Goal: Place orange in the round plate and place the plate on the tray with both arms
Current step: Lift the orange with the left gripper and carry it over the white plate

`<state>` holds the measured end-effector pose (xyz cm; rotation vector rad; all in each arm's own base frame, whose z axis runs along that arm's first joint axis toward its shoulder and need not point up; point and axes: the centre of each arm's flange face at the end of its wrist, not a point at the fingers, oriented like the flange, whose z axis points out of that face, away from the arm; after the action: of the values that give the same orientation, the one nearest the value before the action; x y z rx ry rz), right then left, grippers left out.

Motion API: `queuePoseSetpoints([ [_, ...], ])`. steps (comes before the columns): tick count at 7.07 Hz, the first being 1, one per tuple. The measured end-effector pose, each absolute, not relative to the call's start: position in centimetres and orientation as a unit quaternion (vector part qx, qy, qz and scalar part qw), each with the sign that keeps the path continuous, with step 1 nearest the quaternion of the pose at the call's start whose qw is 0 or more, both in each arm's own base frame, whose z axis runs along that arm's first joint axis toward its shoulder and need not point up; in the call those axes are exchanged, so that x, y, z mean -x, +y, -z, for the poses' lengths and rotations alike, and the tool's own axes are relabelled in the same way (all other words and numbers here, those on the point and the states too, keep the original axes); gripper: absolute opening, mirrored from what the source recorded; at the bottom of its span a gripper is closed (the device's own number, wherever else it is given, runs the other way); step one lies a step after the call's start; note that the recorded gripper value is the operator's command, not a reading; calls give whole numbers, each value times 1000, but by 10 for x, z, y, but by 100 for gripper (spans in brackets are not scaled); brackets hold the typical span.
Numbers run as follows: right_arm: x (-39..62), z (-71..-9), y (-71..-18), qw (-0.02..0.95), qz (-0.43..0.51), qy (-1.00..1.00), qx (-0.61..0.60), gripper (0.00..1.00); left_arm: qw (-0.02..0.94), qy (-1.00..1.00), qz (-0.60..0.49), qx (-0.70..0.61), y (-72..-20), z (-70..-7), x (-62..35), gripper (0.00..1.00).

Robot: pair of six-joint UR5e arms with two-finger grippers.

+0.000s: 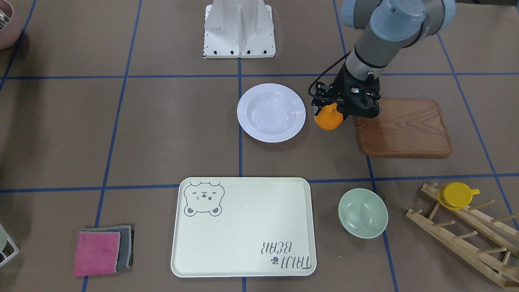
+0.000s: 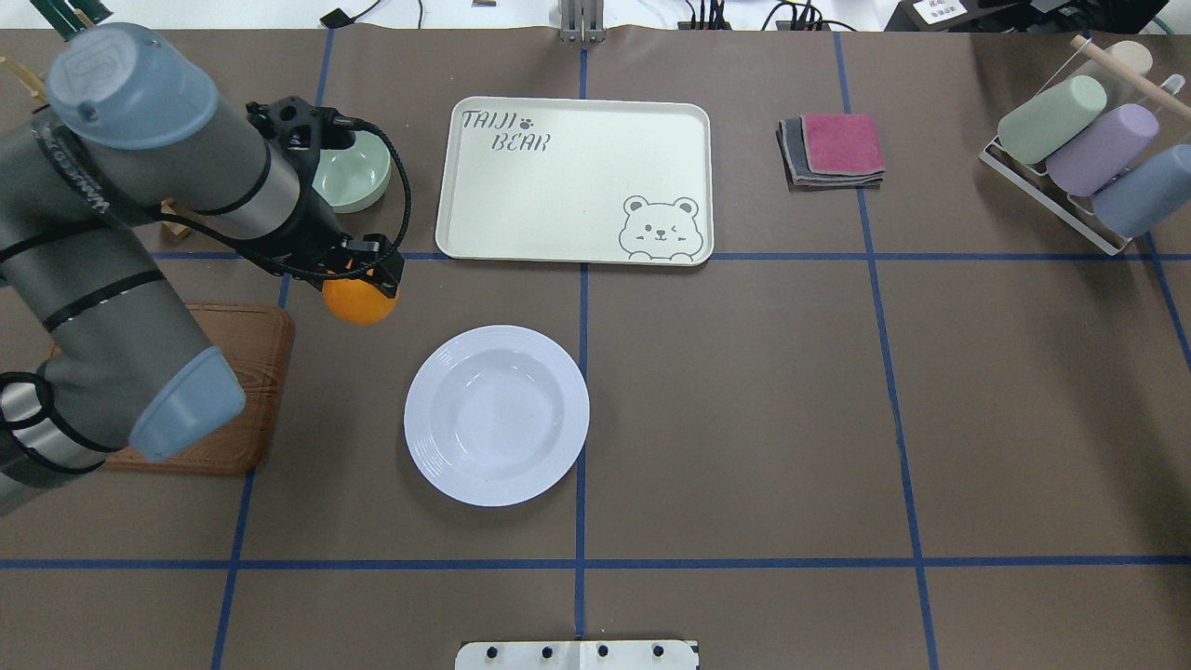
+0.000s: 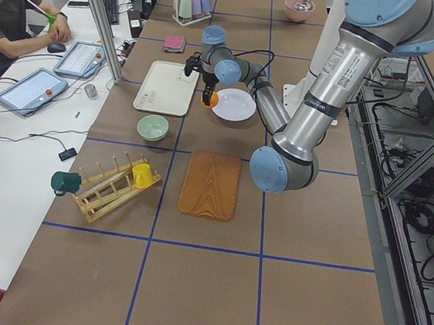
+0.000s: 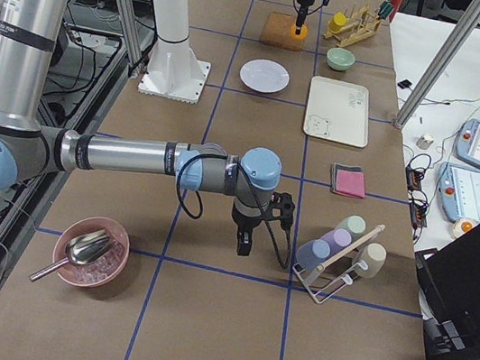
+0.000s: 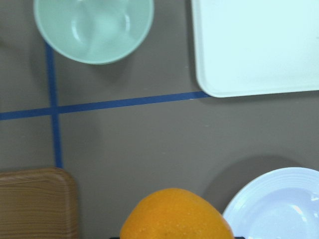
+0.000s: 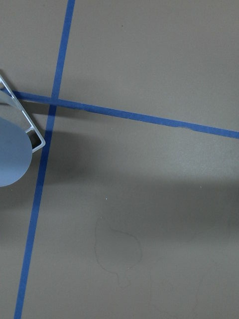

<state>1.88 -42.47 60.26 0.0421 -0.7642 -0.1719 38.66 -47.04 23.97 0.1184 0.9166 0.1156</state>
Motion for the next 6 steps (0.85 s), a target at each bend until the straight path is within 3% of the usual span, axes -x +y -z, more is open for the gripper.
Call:
queuePoseSetpoints([
  [6, -16, -605, -424, 922, 84, -377, -16, 100, 907, 407, -82, -72, -388, -226, -516, 10],
])
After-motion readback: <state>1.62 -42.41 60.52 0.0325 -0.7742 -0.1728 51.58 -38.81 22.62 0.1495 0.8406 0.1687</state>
